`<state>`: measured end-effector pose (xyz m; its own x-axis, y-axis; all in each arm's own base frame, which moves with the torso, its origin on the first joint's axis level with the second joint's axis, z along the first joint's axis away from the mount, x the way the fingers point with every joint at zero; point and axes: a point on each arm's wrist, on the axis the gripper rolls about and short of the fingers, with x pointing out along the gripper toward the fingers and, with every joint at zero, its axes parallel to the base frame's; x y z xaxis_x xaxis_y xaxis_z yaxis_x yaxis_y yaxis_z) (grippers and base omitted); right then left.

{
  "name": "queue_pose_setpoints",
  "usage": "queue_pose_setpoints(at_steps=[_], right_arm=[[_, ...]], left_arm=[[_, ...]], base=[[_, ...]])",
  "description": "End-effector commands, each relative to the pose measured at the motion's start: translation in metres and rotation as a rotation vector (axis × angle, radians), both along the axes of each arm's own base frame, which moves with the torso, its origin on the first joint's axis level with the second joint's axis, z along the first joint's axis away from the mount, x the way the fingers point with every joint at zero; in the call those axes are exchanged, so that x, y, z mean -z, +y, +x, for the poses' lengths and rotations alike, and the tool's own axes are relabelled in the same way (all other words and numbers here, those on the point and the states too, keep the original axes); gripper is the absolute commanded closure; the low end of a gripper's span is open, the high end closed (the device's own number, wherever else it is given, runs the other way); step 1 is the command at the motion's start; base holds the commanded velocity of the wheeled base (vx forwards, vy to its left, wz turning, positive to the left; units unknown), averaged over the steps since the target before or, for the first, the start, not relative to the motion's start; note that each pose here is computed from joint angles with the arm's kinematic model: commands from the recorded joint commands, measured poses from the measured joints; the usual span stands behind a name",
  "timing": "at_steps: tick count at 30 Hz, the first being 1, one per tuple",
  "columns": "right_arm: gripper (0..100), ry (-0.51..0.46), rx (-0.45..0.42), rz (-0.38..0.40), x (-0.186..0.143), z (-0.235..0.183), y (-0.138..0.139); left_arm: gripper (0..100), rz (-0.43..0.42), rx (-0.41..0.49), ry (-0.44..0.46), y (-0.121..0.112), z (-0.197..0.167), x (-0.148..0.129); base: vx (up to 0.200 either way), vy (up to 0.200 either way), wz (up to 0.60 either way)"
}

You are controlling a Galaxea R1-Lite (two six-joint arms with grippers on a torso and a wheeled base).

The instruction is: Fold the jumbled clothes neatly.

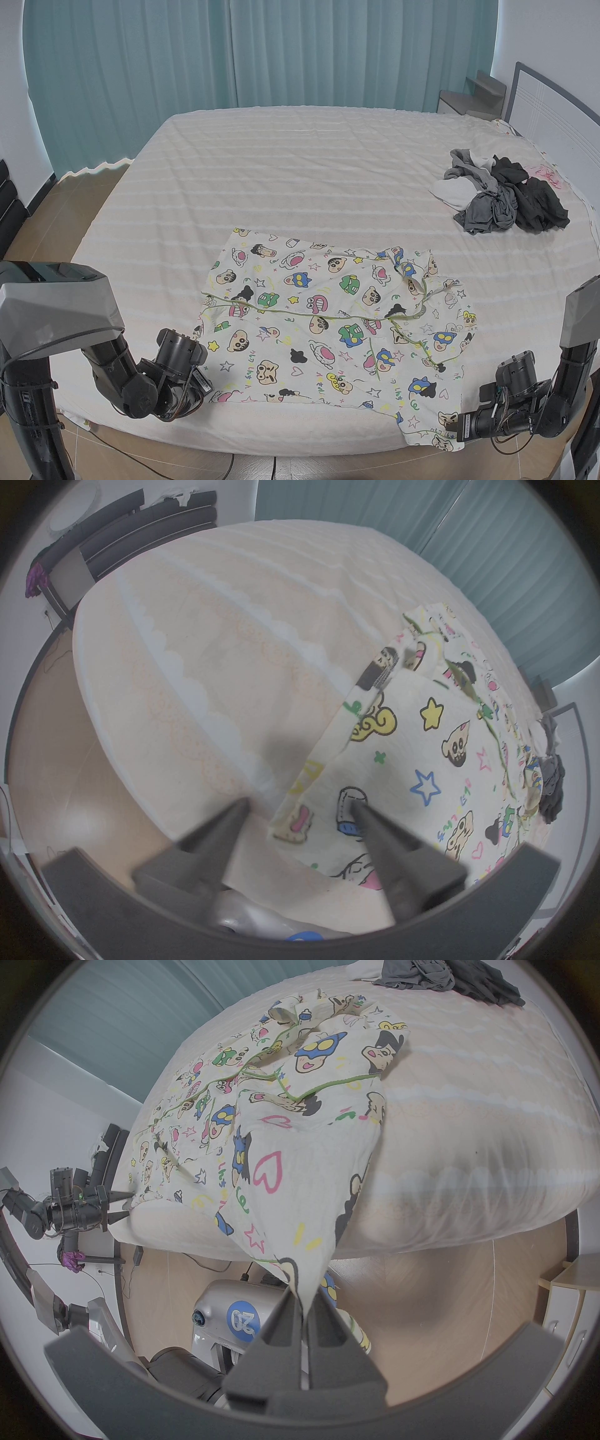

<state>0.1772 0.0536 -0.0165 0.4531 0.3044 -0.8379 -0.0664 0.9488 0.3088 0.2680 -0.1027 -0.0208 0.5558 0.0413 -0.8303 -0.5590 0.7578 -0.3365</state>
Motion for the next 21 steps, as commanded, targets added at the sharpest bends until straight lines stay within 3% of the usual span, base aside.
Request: queue_pose_setpoints(at_steps=[1,21], right_arm=[[100,0.013,0.0,-0.004,0.0,-0.005,-0.001],[100,0.047,-0.004,-0.025,0.001,-0.008,-0.002]], left_arm=[[100,0.012,0.001,0.008,-0.001,0.004,-0.002],[100,0.117,0.05,0.145,0.015,-0.042,-0.014]], base=[[0.0,0.0,0.0],[0.0,0.0,0.0]])
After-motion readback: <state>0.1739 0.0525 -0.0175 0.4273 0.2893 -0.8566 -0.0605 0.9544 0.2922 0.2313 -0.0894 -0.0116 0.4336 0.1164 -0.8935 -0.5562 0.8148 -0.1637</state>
